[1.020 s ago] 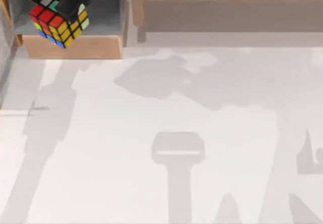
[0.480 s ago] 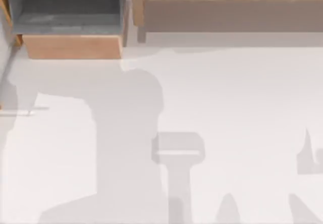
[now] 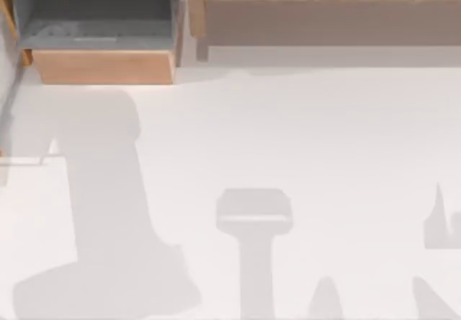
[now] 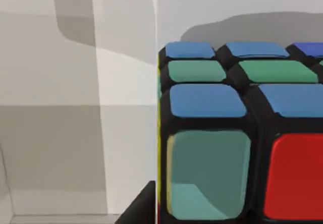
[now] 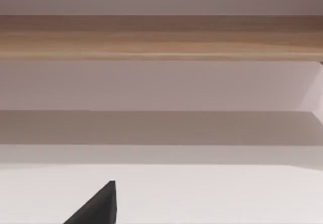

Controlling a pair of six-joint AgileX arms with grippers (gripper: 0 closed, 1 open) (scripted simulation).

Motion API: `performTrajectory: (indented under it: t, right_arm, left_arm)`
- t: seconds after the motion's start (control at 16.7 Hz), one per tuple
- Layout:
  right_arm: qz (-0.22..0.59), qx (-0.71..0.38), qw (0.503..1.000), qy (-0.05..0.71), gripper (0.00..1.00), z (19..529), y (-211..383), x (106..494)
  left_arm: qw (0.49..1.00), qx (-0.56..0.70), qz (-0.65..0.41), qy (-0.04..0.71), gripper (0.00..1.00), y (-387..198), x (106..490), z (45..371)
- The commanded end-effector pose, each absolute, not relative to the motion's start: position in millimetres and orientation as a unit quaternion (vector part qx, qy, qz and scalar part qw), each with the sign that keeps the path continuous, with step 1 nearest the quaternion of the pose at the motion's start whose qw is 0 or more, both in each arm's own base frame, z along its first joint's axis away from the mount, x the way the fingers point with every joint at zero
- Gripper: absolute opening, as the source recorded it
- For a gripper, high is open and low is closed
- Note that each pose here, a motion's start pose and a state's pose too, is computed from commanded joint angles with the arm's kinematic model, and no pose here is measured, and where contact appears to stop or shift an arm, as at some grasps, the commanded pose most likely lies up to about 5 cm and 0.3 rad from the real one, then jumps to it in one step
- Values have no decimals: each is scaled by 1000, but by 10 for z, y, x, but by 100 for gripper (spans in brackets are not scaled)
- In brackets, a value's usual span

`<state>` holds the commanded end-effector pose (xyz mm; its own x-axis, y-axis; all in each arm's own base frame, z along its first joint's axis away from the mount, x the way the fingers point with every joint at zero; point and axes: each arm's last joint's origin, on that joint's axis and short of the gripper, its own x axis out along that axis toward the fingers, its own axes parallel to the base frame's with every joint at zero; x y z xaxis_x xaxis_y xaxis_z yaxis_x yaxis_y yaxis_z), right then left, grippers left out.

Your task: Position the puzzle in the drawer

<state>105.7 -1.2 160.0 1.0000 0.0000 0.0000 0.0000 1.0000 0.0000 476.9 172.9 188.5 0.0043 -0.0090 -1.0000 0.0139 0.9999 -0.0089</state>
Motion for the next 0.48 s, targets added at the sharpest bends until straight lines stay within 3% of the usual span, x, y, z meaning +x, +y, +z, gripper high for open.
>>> performTrajectory:
  t: [0.18, 0.48]
  right_arm:
    - [0, 0, 1000, 0, 100, 1600, -12, 1057]
    - [0, 0, 1000, 0, 100, 1600, -12, 1057]
  left_arm:
    - [709, 2, -8, 706, 0, 1729, 4769, 1885]
    - [709, 2, -8, 706, 38, 1729, 4769, 1885]
